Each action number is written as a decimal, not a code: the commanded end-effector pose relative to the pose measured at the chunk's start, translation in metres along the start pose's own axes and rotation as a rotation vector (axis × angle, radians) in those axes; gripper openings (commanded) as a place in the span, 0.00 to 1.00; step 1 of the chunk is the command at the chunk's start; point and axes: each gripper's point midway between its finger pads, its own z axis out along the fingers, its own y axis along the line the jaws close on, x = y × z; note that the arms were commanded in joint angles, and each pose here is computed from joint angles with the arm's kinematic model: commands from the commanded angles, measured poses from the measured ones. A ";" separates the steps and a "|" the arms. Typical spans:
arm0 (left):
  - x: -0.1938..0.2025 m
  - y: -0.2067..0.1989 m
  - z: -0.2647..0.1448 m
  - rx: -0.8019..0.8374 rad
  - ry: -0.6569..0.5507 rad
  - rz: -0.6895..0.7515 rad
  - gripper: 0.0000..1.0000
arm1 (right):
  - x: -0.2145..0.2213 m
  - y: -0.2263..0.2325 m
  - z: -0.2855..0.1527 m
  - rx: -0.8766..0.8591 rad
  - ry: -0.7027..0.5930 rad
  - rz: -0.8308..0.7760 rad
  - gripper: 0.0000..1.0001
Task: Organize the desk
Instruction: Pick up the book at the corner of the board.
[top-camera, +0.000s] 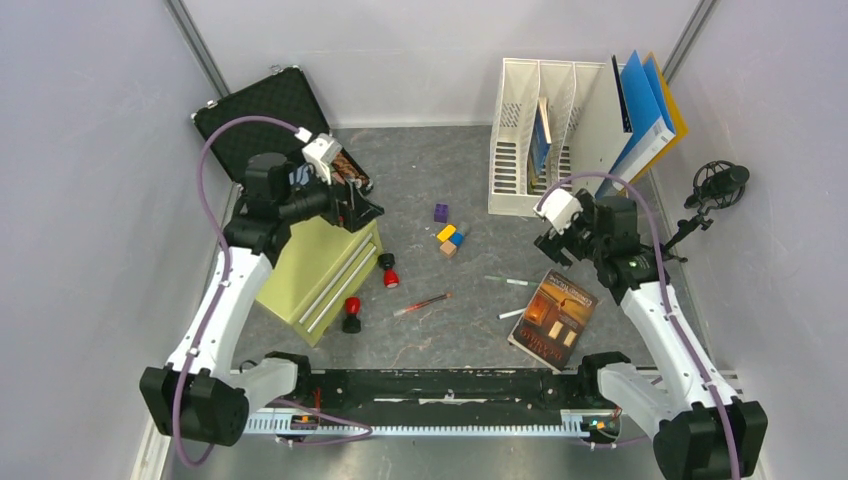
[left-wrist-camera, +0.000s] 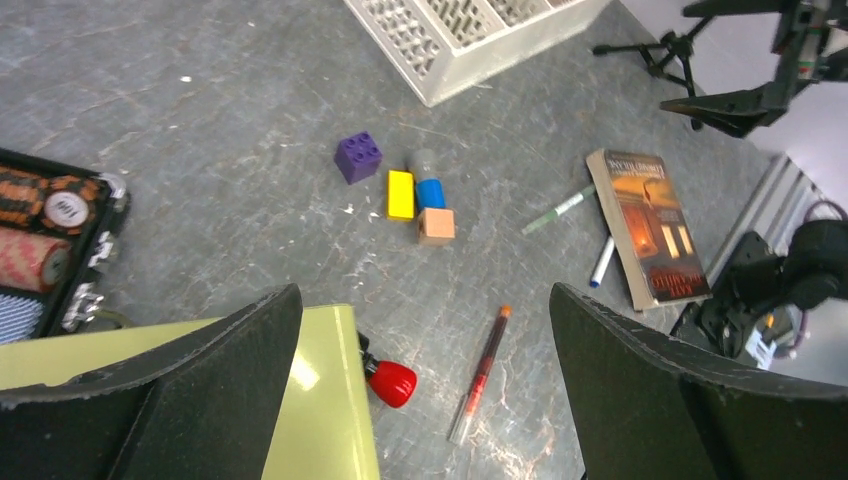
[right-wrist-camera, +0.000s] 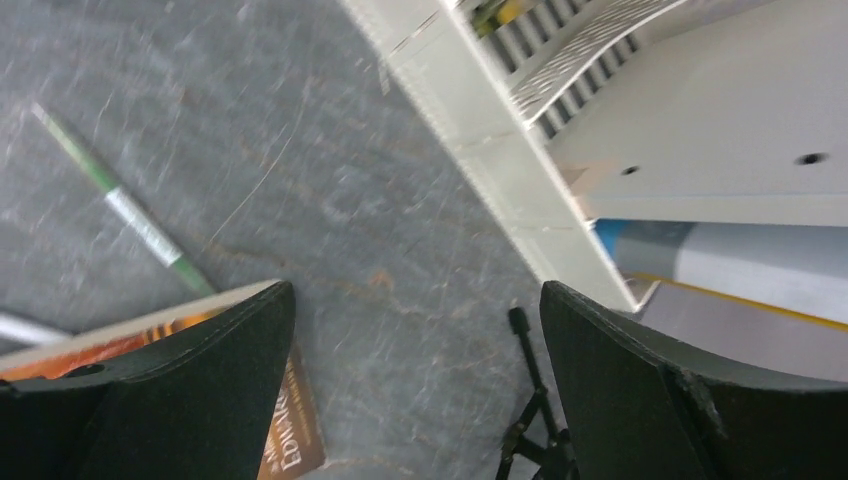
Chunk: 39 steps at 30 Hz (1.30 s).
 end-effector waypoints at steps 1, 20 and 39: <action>0.025 -0.024 0.011 0.099 0.089 0.140 1.00 | 0.022 0.025 -0.005 -0.097 0.042 -0.091 0.98; 0.139 -0.161 0.108 0.502 0.414 0.204 1.00 | 0.105 0.085 -0.027 -0.318 0.244 -0.324 0.98; 0.195 -0.223 0.201 0.638 0.502 -0.093 1.00 | 0.147 0.092 -0.065 -0.435 0.421 -0.546 0.98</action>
